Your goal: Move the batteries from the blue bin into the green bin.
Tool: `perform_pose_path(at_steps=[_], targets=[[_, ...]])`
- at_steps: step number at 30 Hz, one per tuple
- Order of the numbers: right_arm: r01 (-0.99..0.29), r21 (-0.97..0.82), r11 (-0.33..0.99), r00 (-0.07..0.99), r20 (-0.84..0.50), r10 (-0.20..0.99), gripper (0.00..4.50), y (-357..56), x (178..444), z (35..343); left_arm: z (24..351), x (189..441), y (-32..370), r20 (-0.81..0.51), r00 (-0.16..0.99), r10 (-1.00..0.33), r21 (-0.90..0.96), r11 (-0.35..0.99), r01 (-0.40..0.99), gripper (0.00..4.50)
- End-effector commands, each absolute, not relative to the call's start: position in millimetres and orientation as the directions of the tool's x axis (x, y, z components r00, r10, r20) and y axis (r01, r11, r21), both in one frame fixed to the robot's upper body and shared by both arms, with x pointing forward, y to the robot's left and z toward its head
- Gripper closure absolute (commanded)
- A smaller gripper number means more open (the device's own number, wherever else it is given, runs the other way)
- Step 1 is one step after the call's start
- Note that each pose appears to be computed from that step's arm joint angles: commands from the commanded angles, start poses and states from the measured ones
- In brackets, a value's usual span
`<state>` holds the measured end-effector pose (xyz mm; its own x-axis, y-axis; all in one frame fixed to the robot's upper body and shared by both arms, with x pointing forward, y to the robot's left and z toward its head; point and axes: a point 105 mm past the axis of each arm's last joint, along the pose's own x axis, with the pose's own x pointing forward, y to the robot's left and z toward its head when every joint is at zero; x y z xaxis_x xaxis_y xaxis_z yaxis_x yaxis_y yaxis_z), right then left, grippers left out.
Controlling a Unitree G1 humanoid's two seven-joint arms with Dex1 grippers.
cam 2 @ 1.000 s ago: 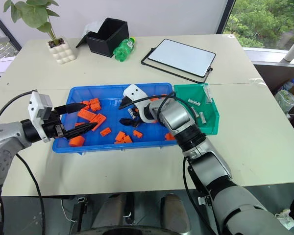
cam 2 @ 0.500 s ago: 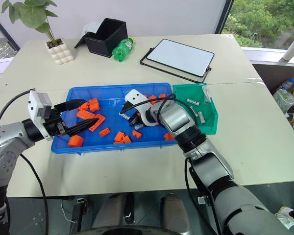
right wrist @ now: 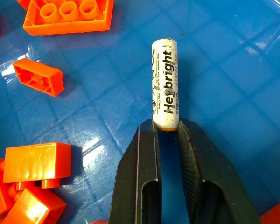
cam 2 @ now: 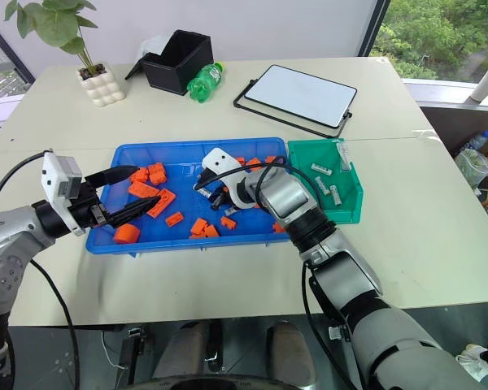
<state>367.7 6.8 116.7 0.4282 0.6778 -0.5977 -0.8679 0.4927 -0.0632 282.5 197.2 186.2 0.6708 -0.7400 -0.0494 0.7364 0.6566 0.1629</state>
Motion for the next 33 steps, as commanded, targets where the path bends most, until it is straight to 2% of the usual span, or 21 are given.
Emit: perform_pose_path(at_steps=[1,9,12,16,24,33], targets=[[-0.861,-0.1,0.498,0.457,-0.579,0.675,4.45,7.4,371.6,125.5,199.4,280.0,197.8,-0.007,0.668,-0.744,0.204,0.653,0.729,0.0],[-0.746,-0.231,0.625,0.655,-0.425,0.625,4.45,-45.5,401.7,205.9,196.4,284.7,198.7,-0.015,0.663,-0.749,0.199,0.647,0.736,0.0],[-0.696,-0.257,0.67,0.709,-0.394,0.585,4.45,-77.0,401.0,232.2,195.1,288.9,198.8,-0.016,0.653,-0.757,0.193,0.638,0.745,0.0],[-0.628,-0.285,0.724,0.767,-0.387,0.512,4.45,-117.7,392.1,250.2,191.4,296.2,194.9,-0.027,0.624,-0.781,0.188,0.609,0.771,0.0],[-0.499,-0.304,0.811,0.831,-0.432,0.35,4.45,-186.2,362.8,259.7,193.3,310.7,186.3,-0.035,0.555,-0.831,0.191,0.539,0.82,0.0],[-0.476,-0.263,0.839,0.811,-0.5,0.303,4.45,-201.5,336.8,238.0,205.4,331.2,174.2,0.009,0.503,-0.864,0.22,0.492,0.842,0.0]])
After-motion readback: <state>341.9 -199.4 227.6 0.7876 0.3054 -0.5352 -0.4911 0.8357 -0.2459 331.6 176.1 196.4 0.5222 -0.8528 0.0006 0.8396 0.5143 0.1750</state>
